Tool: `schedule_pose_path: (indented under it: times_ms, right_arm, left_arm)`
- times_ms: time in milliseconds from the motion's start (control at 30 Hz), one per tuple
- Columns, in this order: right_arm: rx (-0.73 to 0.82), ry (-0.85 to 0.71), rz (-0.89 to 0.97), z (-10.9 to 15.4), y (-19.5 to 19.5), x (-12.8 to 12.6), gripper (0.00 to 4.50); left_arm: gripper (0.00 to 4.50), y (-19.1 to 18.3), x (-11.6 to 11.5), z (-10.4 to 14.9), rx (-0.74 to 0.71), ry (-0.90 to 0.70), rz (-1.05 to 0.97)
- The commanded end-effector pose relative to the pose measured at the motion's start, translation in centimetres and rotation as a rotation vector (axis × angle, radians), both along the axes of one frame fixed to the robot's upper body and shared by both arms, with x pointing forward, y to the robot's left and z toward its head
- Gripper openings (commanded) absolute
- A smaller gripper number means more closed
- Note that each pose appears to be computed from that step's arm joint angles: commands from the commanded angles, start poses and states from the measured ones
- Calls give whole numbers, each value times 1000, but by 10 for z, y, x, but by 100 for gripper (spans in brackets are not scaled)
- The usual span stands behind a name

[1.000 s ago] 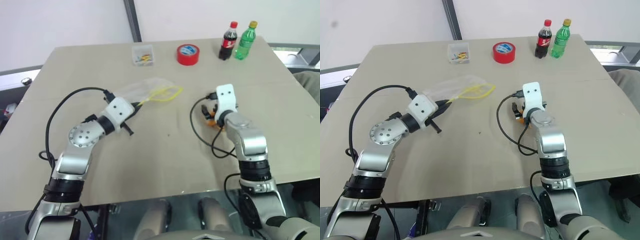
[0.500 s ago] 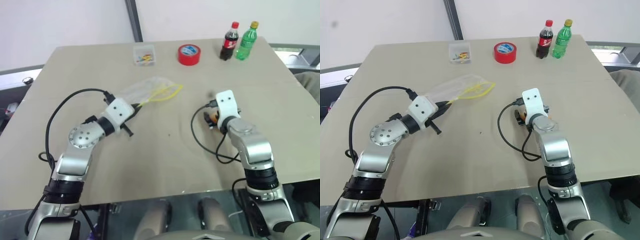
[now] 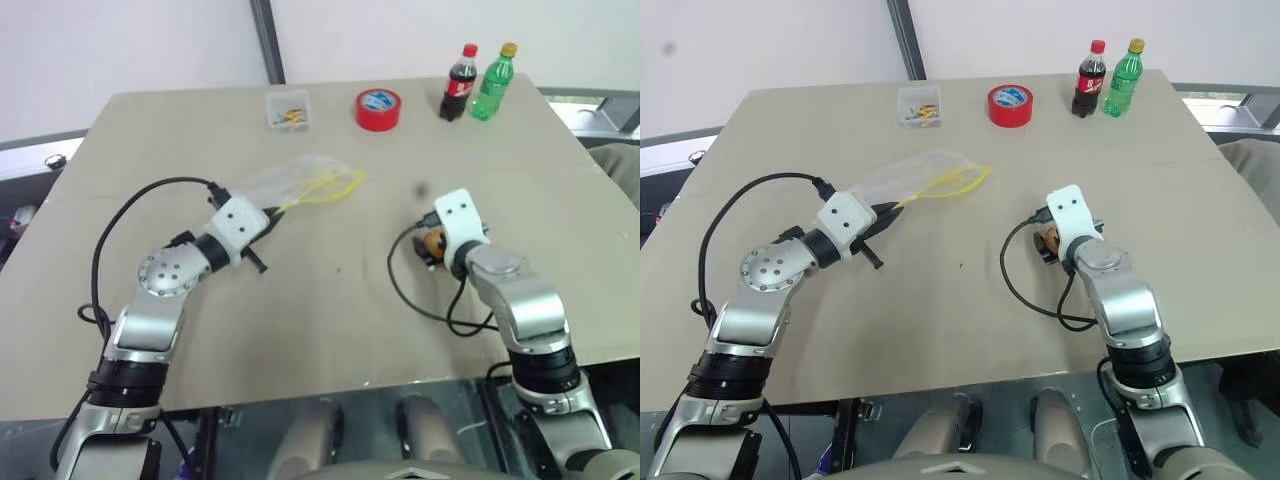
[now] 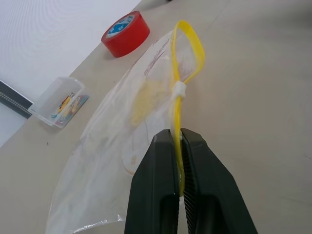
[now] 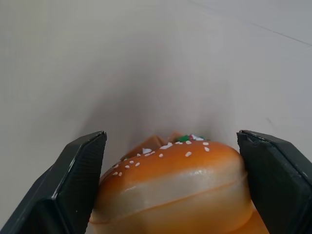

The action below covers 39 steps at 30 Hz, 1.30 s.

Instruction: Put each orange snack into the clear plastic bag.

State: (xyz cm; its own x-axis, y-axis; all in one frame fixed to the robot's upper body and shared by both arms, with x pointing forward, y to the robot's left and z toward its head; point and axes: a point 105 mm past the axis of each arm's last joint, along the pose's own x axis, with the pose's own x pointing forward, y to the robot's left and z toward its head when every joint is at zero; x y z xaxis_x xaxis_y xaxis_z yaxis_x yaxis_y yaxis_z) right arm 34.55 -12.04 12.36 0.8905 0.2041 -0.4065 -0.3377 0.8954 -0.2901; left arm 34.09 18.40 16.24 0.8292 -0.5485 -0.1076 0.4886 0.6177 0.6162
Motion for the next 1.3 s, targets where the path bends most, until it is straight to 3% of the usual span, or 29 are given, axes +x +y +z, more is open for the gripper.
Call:
schedule_pose_path:
  times_ms: [33, 233, 333, 467, 600, 967, 1300]
  right_arm:
    - [-38, 2, 57, 1, 2, -8, 439]
    - [-51, 15, 66, 1, -4, -12, 439]
    - [24, 3, 90, 7, 1, -14, 439]
    - [283, -95, 359, 31, 47, -27, 439]
    - [402, -199, 575, 52, 75, -40, 439]
    - [326, -134, 501, 36, 48, -37, 439]
    - [459, 17, 328, 7, 33, -22, 439]
  left_arm:
    - [0, -5, -4, 11, 9, -46, -21]
    - [0, -5, -3, 12, 11, -46, -19]
    - [0, -5, -3, 12, 8, -47, -20]
    - [0, -6, -3, 12, 2, -47, -23]
    - [0, -9, -3, 13, -5, -51, -30]
    - [0, -8, -6, 10, -14, -44, -24]
    - [0, -11, -5, 9, -16, -38, -35]
